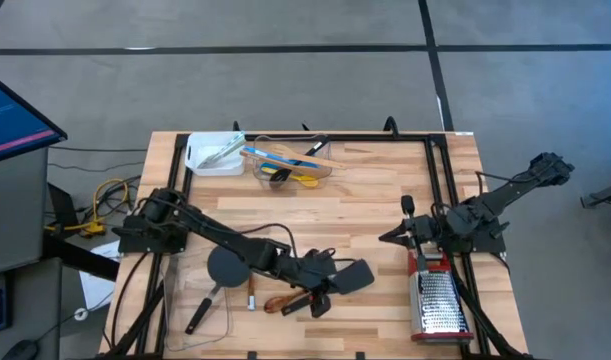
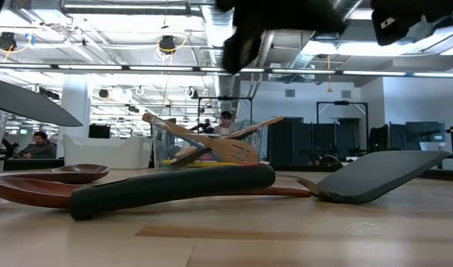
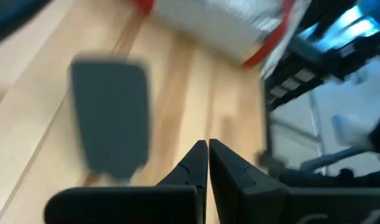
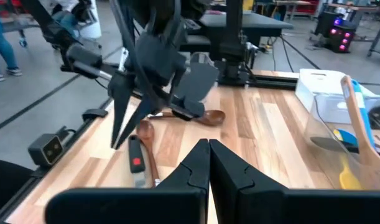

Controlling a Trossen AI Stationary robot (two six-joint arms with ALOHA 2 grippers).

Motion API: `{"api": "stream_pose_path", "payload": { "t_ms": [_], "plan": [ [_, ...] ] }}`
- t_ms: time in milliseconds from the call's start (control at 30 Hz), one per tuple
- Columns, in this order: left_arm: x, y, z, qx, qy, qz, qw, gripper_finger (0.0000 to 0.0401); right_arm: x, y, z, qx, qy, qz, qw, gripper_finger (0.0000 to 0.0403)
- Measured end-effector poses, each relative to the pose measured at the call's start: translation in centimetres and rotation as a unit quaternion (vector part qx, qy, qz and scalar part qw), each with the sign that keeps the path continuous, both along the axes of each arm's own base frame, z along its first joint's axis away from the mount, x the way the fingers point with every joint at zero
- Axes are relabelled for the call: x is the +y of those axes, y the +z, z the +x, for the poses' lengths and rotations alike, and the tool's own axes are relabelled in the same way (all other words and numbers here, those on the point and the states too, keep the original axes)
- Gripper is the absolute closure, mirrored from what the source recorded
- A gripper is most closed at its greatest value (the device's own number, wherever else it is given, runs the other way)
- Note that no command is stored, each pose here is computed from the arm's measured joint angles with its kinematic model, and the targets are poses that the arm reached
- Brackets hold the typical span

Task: Pick & Place Kitchen Items
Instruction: Put the black slotted spatula into the bottom transparent bin

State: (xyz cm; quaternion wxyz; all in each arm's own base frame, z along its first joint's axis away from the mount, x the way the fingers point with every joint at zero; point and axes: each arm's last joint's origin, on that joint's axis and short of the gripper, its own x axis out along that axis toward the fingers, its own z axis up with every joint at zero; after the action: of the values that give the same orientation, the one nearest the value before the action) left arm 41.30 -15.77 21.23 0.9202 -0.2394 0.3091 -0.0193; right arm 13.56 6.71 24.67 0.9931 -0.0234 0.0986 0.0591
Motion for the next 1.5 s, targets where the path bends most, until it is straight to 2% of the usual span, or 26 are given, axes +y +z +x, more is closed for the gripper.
{"api": "stream_pose_path", "payload": {
  "t_ms": [167,333,400,567,700,1000,1200,1400,1500],
  "plan": [
    [0.5,-1.9,-0.7,0.091,0.024,0.008,0.996,0.04,0.1,-0.3,0.2,0.012,-0.001,-0.007,1.0,0.0403],
    [0.3,-2.5,-0.1,0.092,0.022,0.009,0.995,0.04,0.2,-0.4,0.4,0.013,-0.004,-0.009,1.0,0.0403],
    [0.0,-2.7,0.6,0.094,0.003,0.023,0.995,0.04,0.2,-0.3,0.4,0.009,-0.005,-0.006,1.0,0.0403],
    [-1.0,-1.2,2.9,0.07,-0.033,0.048,0.996,0.04,0.2,-0.3,0.4,0.005,-0.005,-0.004,1.0,0.0403],
    [-1.1,-1.5,3.5,0.124,-0.033,0.071,0.989,0.04,0.2,-0.3,0.4,0.006,-0.005,-0.006,1.0,0.0403],
    [-0.3,-1.7,3.0,0.158,-0.019,0.091,0.983,0.04,0.2,-0.3,0.4,0.006,-0.005,-0.005,1.0,0.0403],
    [0.4,-3.4,2.3,0.19,-0.016,0.101,0.976,0.0399,0.2,-0.3,0.4,0.006,-0.005,-0.005,1.0,0.0403],
    [0.4,-4.0,2.1,0.197,-0.018,0.105,0.975,0.0398,0.2,-0.3,0.4,0.007,-0.005,-0.005,1.0,0.0403],
    [0.4,-4.0,2.1,0.189,-0.037,0.122,0.974,0.0398,0.2,-0.3,0.4,0.007,-0.005,-0.005,1.0,0.0403]
  ]
}}
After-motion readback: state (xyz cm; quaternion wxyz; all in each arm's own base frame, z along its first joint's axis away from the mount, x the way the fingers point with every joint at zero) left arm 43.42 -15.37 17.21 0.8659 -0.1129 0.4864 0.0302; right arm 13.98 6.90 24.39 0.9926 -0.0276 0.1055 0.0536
